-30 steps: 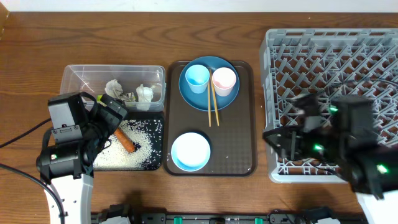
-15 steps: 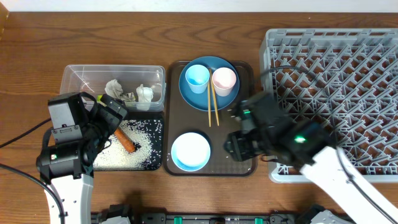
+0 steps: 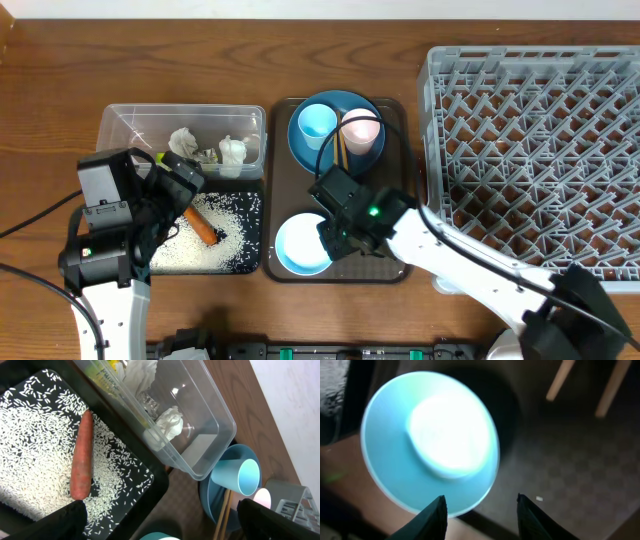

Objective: Sort waste into correct bins and load items into the dishwasher rack
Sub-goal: 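Move the right gripper left and grasp the light-blue bowl rim, then lift the bowl with the right gripper and carry it into the rack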

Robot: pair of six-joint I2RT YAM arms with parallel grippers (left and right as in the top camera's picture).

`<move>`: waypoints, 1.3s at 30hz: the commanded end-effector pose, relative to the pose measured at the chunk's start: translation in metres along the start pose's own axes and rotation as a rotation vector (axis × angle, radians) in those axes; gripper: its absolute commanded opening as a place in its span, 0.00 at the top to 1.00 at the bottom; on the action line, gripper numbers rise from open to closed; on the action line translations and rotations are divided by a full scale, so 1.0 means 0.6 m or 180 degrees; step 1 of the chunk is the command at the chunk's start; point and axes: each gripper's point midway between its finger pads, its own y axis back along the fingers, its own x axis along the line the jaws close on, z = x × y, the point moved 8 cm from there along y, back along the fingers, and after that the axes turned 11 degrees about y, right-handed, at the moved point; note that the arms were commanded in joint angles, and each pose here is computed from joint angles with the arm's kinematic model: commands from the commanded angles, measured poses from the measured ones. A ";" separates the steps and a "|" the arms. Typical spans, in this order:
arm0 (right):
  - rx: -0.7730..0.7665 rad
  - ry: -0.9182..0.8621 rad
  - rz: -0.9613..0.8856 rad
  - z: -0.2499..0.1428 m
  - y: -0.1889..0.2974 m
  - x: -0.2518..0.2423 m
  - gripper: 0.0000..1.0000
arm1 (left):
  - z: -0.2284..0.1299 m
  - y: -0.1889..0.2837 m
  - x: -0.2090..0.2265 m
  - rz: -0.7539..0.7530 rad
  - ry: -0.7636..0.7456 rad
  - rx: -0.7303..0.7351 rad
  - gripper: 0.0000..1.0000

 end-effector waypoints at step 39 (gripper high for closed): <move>0.0123 0.0035 -0.0254 0.008 -0.084 0.000 0.78 | 0.004 0.006 -0.007 -0.0057 -0.0042 -0.0013 0.02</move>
